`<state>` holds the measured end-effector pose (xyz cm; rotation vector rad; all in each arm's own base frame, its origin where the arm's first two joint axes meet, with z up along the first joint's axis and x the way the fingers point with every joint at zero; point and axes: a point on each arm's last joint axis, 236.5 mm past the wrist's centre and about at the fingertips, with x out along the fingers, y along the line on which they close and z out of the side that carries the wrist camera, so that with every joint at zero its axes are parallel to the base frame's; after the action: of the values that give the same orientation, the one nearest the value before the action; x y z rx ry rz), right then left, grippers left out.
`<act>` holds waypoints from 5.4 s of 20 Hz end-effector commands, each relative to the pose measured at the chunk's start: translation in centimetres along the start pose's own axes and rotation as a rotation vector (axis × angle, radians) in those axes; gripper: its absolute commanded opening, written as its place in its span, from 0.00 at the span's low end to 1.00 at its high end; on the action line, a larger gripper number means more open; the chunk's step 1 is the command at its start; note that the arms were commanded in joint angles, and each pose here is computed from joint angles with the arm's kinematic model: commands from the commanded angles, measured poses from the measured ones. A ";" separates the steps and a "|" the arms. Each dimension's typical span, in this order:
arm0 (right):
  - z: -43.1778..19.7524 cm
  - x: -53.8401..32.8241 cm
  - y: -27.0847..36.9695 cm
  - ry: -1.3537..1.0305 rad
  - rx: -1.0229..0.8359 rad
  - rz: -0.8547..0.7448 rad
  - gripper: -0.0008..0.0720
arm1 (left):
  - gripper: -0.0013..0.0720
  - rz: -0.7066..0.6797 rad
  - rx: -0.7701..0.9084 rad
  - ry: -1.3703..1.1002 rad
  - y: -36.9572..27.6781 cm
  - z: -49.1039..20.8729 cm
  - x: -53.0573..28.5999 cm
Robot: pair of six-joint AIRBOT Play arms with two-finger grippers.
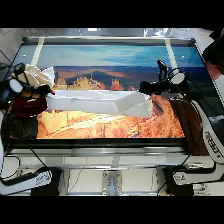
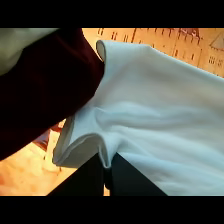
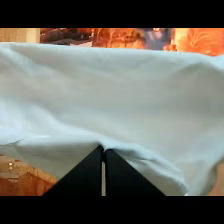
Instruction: Fold the shirts.
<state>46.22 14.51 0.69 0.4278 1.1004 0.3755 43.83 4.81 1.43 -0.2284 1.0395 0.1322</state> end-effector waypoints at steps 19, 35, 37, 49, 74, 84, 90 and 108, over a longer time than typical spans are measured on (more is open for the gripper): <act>4.8 -1.5 -3.0 0.016 -0.079 -0.096 0.60 | 0.98 0.201 0.221 -0.106 -1.4 8.7 3.0; -3.1 0.4 -12.5 0.157 0.450 0.241 0.90 | 0.98 0.092 0.372 -0.257 -9.9 10.3 -4.5; -3.3 1.8 -12.3 0.162 0.458 0.285 0.90 | 0.98 0.086 0.374 -0.256 -10.1 10.2 -4.4; -3.5 7.5 -3.9 0.215 0.259 0.292 0.14 | 0.97 0.044 0.352 -0.223 -11.2 9.3 -3.5; -5.8 -16.8 2.7 0.318 -0.054 0.059 0.02 | 0.03 -0.730 0.664 0.352 -44.1 -24.8 2.5; -4.2 -9.2 15.5 0.176 -0.244 0.182 0.02 | 0.03 -0.509 0.631 0.183 -31.3 -8.7 0.0; -3.2 3.0 31.2 -0.123 -0.101 0.479 0.19 | 0.03 -0.419 0.395 -0.039 -19.1 3.0 -8.4; -7.5 7.7 0.1 0.219 0.293 -0.011 0.81 | 0.03 -0.379 0.345 -0.093 -15.7 4.8 -10.4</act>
<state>44.28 19.24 -4.29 0.3872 1.3026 0.3165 45.82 -9.38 15.33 -0.1018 0.8826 -0.3780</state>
